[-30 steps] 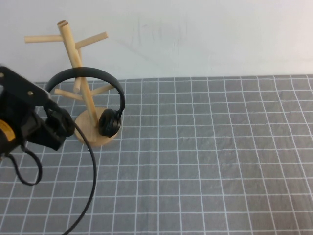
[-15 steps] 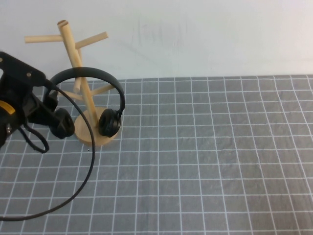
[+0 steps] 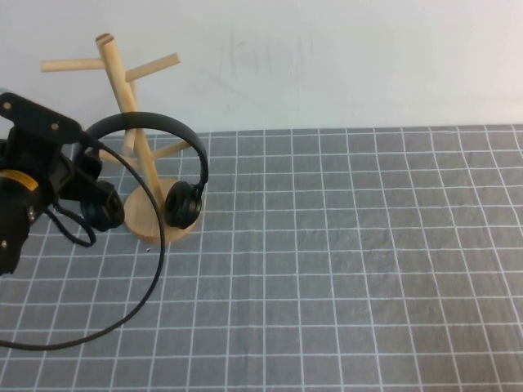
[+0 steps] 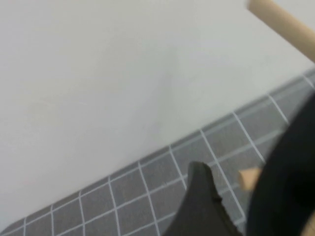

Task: Take out the headphones from the headphone stand
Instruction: Pick up the headphones from the headphone stand

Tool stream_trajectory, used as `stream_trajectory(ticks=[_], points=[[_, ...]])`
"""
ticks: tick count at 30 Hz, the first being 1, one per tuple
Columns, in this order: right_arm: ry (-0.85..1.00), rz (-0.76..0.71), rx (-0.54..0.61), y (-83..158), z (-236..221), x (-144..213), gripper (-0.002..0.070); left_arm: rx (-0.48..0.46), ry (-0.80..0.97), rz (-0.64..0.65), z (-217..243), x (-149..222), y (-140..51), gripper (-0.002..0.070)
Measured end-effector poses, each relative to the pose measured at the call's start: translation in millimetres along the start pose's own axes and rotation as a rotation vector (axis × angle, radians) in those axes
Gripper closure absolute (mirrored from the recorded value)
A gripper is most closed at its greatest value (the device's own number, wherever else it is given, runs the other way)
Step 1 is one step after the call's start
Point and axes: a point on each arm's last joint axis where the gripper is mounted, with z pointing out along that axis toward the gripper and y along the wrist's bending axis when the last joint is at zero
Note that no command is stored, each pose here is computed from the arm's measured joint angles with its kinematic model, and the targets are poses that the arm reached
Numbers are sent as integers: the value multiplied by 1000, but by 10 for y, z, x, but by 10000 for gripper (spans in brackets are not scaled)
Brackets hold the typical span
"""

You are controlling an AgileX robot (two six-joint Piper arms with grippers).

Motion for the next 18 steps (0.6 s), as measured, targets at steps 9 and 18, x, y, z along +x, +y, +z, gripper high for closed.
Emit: stream_trajectory(ticks=[9, 18], points=[[0, 0, 0, 0, 0, 0, 682, -22, 17, -96, 121, 117, -36, 329], [0, 0, 0, 0, 0, 0, 682, -20, 3, -155, 136, 119, -45, 526]])
